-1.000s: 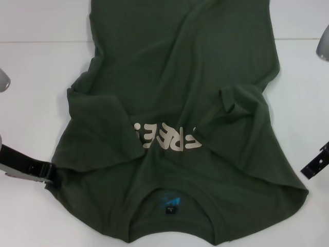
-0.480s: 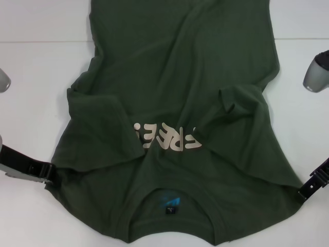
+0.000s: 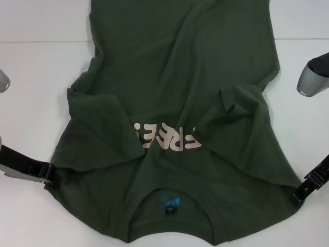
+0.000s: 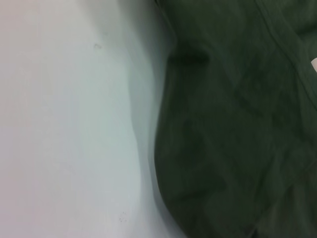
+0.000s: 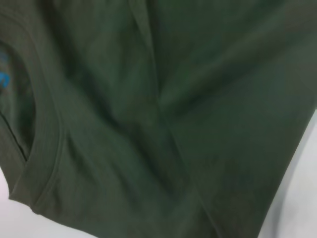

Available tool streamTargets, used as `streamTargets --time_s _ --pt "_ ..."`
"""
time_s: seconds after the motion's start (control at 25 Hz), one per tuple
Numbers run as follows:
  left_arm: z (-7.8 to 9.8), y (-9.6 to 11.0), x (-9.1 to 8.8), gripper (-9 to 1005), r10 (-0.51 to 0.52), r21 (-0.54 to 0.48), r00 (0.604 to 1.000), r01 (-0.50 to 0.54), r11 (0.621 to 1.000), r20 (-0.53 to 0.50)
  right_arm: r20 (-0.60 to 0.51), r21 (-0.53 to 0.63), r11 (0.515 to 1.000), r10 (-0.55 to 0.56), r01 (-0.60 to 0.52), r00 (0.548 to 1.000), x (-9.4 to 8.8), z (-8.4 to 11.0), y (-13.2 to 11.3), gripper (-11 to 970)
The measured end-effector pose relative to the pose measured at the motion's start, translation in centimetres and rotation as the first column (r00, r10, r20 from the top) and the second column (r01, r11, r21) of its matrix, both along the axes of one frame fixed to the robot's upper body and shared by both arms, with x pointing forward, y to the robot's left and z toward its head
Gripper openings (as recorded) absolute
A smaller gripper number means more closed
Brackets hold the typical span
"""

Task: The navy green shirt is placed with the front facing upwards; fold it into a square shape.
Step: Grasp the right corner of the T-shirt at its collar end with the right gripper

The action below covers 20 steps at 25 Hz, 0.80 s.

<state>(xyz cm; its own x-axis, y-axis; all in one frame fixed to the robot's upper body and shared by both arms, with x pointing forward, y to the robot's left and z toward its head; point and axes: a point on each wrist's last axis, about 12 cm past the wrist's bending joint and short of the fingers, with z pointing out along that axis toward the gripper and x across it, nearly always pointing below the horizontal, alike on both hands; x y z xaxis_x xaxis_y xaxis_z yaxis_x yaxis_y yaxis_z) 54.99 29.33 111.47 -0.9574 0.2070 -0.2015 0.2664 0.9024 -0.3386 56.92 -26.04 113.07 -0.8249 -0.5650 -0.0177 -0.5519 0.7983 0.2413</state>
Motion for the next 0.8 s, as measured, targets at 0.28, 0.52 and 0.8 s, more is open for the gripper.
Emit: streamTargets --time_s 0.28,0.52,0.8 --pt "0.03 -0.04 0.07 43 -0.003 0.003 1.000 0.003 1.000 0.002 -0.006 0.012 1.000 -0.001 0.001 1.000 -0.06 -0.27 0.04 866" --pt "0.11 -0.07 0.18 43 -0.004 0.005 1.000 0.004 1.000 0.005 -0.016 0.014 1.000 0.002 -0.001 1.000 -0.01 -0.48 0.18 659" --pt "0.18 -0.17 0.27 42 -0.007 0.005 1.000 0.007 1.000 0.007 -0.008 0.014 1.000 -0.004 0.005 1.000 0.20 -0.66 0.28 434"
